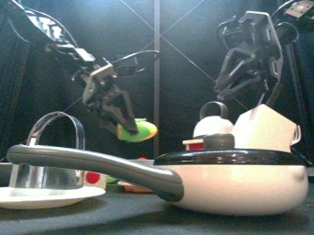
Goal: Place corn on plate
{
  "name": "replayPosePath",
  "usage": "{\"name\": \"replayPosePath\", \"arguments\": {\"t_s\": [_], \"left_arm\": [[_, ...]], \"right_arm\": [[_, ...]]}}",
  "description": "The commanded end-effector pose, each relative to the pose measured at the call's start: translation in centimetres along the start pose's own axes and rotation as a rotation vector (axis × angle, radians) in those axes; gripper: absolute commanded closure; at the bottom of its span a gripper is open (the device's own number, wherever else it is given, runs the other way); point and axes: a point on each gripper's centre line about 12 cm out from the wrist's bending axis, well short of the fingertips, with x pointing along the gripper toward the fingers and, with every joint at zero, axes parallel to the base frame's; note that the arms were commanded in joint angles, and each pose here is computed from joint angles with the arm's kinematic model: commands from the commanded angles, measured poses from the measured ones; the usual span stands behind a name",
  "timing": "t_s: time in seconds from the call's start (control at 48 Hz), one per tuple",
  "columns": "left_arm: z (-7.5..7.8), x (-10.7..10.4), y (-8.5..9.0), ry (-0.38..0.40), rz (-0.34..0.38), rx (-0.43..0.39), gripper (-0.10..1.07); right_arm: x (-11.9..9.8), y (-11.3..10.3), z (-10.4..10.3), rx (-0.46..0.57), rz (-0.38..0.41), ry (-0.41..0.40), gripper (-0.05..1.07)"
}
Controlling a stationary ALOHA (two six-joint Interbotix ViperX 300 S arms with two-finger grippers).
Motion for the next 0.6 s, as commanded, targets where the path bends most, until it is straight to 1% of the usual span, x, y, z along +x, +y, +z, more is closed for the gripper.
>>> {"name": "replayPosePath", "arguments": {"t_s": [0.0,0.042,0.25,0.396,0.583], "left_arm": [[1.8,1.5,0.4,-0.021,0.011,-0.003,0.19],[2.2,2.3,0.5,-0.02,0.016,-0.004,0.19],[4.0,4.8,1.0,-0.033,0.03,-0.009,0.18],[4.3,6.1,1.4,-0.023,0.044,-0.008,0.18],[4.1,6.8,1.9,-0.014,0.054,-0.016,0.16]], "right_arm": [[-0.5,0.6,0.9,0.012,0.024,-0.023,0.35],[-0.5,0.6,0.9,0.011,0.023,-0.022,0.35],[-0.5,0.5,0.8,0.011,0.023,-0.02,0.35],[-0.5,0.6,0.7,0.009,0.023,-0.019,0.35],[-0.4,0.5,0.7,0.006,0.021,-0.018,0.35]]}}
